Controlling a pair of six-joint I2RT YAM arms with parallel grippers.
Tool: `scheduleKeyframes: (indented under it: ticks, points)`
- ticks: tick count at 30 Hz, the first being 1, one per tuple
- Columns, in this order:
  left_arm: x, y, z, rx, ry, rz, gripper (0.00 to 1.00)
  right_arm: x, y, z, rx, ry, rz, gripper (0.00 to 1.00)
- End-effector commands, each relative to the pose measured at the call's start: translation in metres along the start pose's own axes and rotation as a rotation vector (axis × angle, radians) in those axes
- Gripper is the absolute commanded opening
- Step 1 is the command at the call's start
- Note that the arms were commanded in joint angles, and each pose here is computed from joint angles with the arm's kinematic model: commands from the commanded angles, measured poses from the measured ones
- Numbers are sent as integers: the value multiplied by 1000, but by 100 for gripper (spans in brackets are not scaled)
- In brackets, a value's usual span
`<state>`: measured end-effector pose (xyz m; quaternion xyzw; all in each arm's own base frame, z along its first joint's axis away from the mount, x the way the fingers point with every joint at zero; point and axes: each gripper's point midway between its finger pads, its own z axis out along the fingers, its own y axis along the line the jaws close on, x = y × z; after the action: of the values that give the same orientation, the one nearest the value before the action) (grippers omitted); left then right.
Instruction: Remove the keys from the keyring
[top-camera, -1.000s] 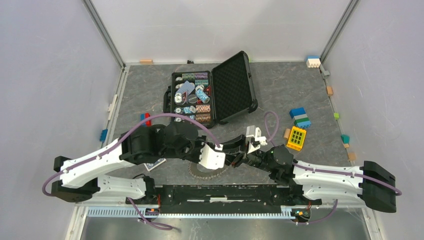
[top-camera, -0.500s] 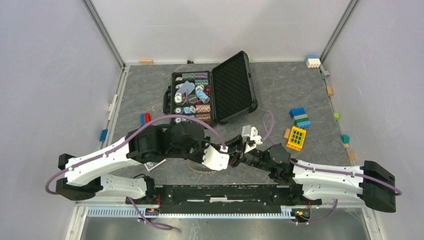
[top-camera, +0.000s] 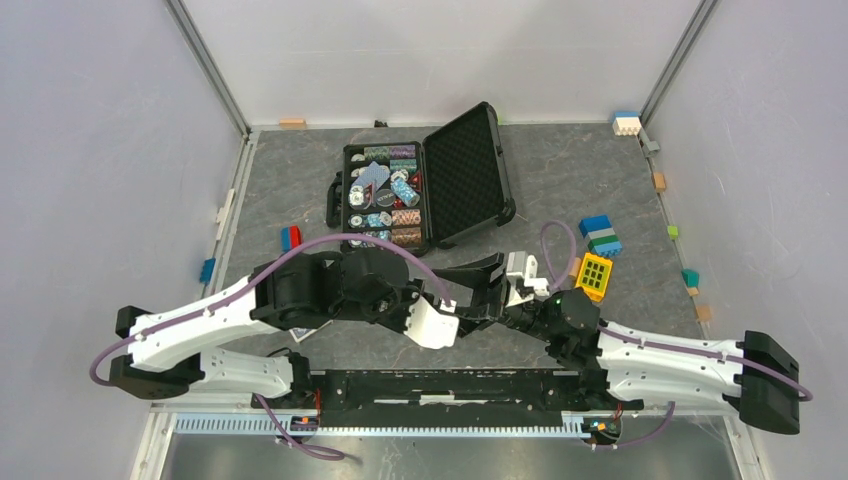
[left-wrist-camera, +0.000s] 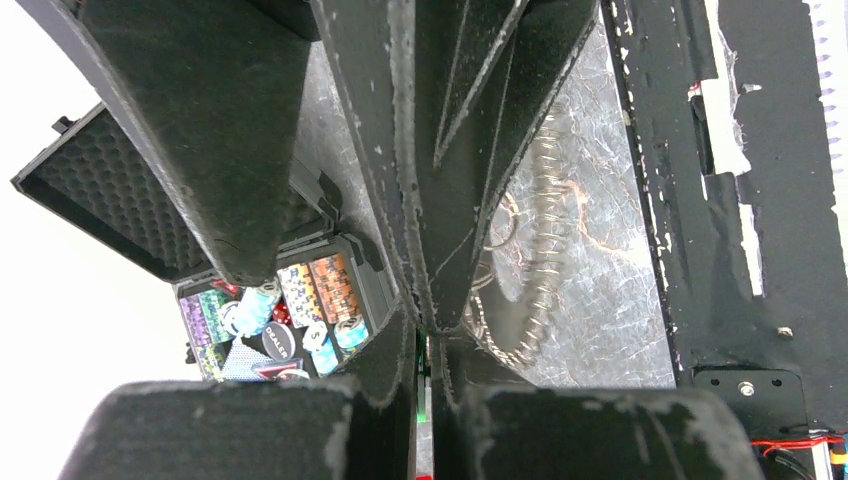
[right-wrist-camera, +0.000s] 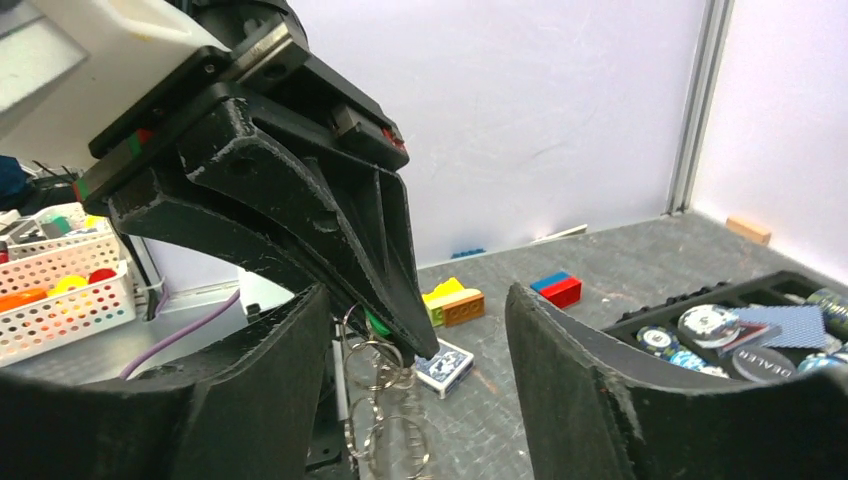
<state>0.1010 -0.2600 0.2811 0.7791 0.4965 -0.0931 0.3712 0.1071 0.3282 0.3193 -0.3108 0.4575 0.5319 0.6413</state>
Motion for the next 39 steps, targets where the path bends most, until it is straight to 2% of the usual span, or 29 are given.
scheduleKeyframes:
  ticks: [1,6,10,19,27,33,39]
  points:
    - [-17,9,-10,-45,-88,10,2,-18,7,-3,-51,-64,-69,71]
    - [-14,9,-12,-54,-89,25,2,-15,16,-11,-114,-47,-140,72]
    - [-11,2,-14,-33,-109,108,2,-12,17,-17,-130,-20,-213,68]
    - [-11,-13,-20,-9,-198,303,2,0,4,-17,-96,73,-313,51]
    - [-16,-21,-22,19,-253,416,3,15,5,-1,-125,130,-310,50]
    - [-16,-18,-21,6,-244,423,2,23,15,0,-185,150,-275,47]
    - [-18,-11,-21,-35,-246,418,2,29,27,-1,-240,158,-223,40]
